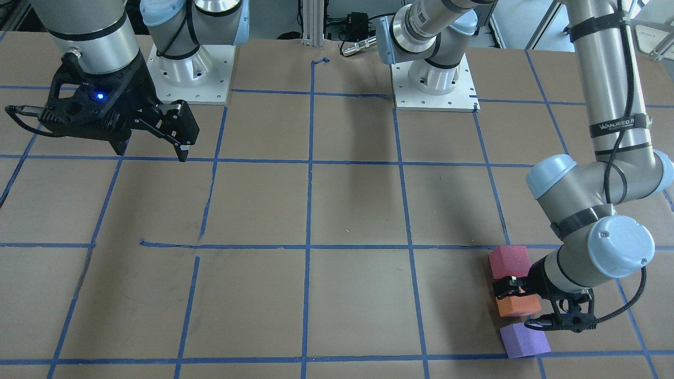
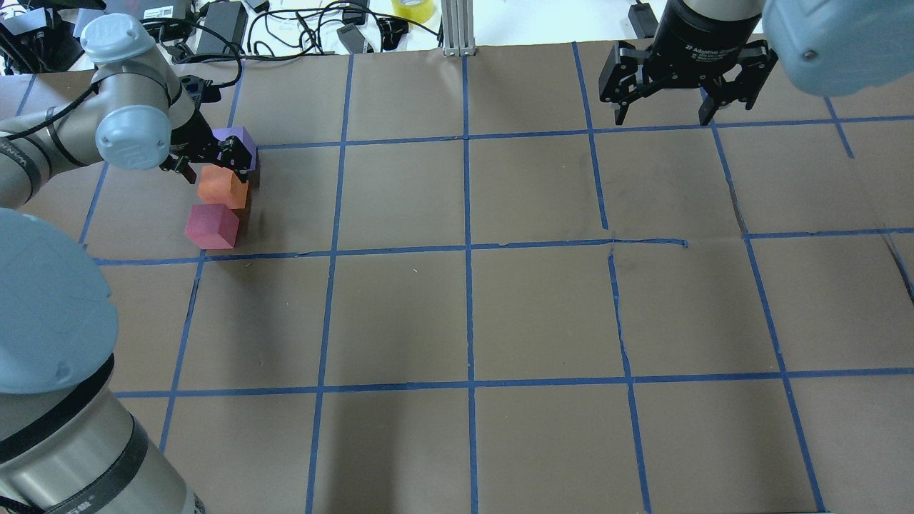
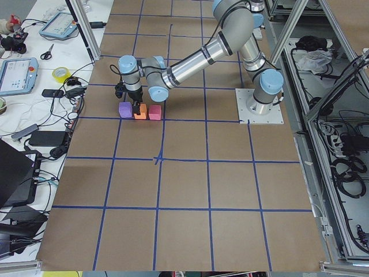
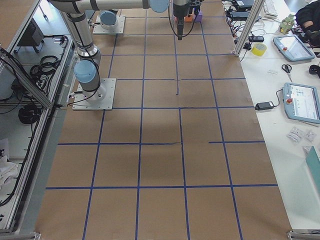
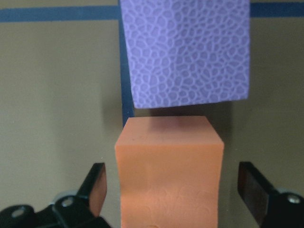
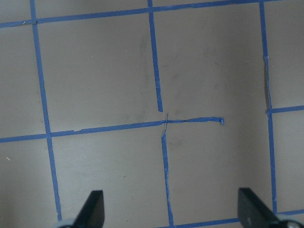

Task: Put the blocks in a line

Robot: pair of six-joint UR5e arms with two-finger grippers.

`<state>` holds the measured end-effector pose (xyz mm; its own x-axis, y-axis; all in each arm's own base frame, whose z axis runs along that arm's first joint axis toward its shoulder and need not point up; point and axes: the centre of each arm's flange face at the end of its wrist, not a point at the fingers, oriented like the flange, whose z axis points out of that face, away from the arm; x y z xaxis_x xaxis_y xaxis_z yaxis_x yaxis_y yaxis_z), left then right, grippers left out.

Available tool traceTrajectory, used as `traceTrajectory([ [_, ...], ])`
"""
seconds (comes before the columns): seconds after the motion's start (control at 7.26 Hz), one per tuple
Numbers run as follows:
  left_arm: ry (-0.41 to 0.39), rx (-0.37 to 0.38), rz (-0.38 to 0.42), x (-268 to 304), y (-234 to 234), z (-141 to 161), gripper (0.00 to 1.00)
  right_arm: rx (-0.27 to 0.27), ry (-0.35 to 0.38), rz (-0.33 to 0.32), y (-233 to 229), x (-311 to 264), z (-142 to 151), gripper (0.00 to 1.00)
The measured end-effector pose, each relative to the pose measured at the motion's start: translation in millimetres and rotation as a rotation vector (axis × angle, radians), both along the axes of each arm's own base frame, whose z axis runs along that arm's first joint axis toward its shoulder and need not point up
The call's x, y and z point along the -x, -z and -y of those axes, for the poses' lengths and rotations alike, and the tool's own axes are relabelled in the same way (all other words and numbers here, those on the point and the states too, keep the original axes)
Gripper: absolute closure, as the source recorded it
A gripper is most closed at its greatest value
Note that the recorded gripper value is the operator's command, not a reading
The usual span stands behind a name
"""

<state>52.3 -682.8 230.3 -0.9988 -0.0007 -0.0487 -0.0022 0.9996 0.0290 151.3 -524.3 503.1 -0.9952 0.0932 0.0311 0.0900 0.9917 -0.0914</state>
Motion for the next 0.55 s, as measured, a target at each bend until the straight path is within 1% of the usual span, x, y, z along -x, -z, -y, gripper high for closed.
traceTrajectory([
  [0.28, 0.048, -0.037, 0.016, 34, -55, -16, 0.00, 0.000, 0.000, 0.001, 0, 0, 0, 0.00],
  [0.41, 0.079, -0.038, 0.023, 63, -91, -26, 0.00, 0.000, 0.000, 0.000, 0, 0, 0, 0.00],
  [0.55, 0.101, -0.012, 0.030, 99, -131, -39, 0.00, 0.000, 0.000, 0.000, 0, 0, 0, 0.00],
])
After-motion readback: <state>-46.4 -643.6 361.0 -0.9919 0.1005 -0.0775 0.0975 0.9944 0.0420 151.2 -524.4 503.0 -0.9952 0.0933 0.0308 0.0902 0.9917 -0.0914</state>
